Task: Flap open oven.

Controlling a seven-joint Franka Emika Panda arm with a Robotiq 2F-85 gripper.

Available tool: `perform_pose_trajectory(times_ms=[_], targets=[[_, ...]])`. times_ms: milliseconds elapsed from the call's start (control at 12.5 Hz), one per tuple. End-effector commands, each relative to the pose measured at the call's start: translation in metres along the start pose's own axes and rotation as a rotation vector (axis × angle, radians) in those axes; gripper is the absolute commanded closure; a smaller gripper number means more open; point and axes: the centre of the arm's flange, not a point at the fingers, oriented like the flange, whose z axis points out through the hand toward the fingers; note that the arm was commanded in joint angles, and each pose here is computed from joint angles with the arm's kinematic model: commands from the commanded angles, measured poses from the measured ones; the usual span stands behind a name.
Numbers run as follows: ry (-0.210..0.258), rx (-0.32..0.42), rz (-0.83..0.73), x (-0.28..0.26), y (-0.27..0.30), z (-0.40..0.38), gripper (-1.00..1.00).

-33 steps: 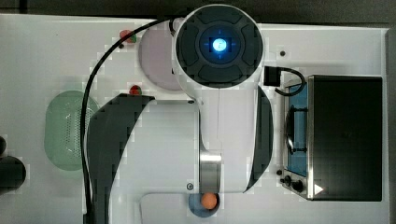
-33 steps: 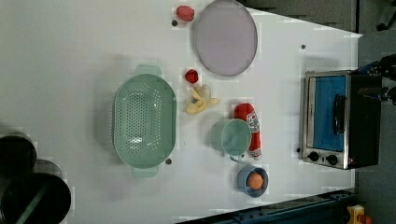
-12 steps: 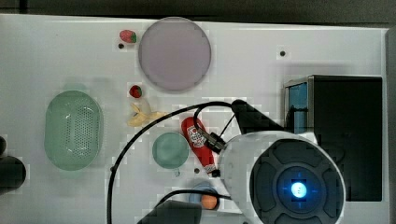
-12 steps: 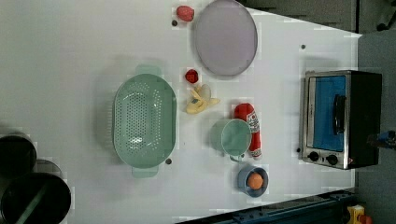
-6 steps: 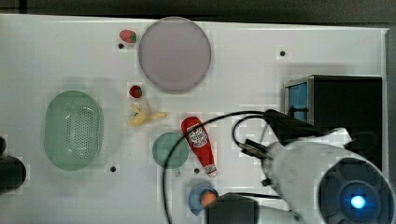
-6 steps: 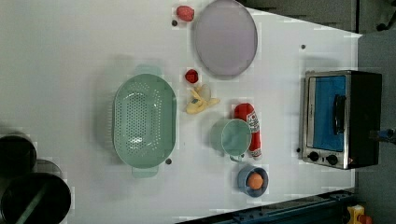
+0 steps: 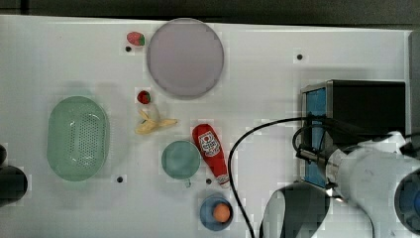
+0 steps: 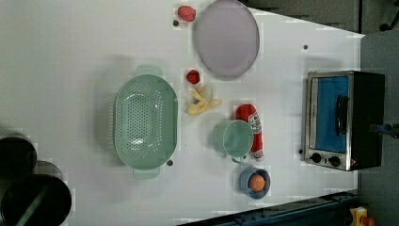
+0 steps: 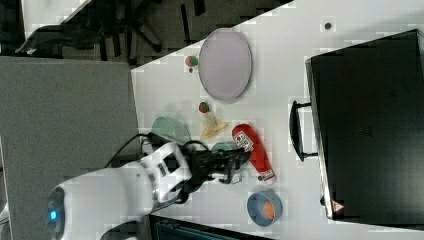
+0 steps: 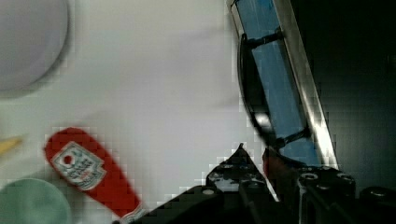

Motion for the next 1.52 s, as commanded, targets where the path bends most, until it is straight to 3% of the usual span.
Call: perform_pose_trajectory(times_ms=[80,480,1360,1520], targets=[[0.0,-0.025,-0.156,0.014,0.009,0.034,0.65],[0.029,-0.077,-0.135,0.031,0.032,0.083,0.65],[-0.04,-0.127,-0.172,0.04,0.017,0.158,0.65],[-0.047,-0.167,-0.213,0.041,0.005,0.158,0.65]])
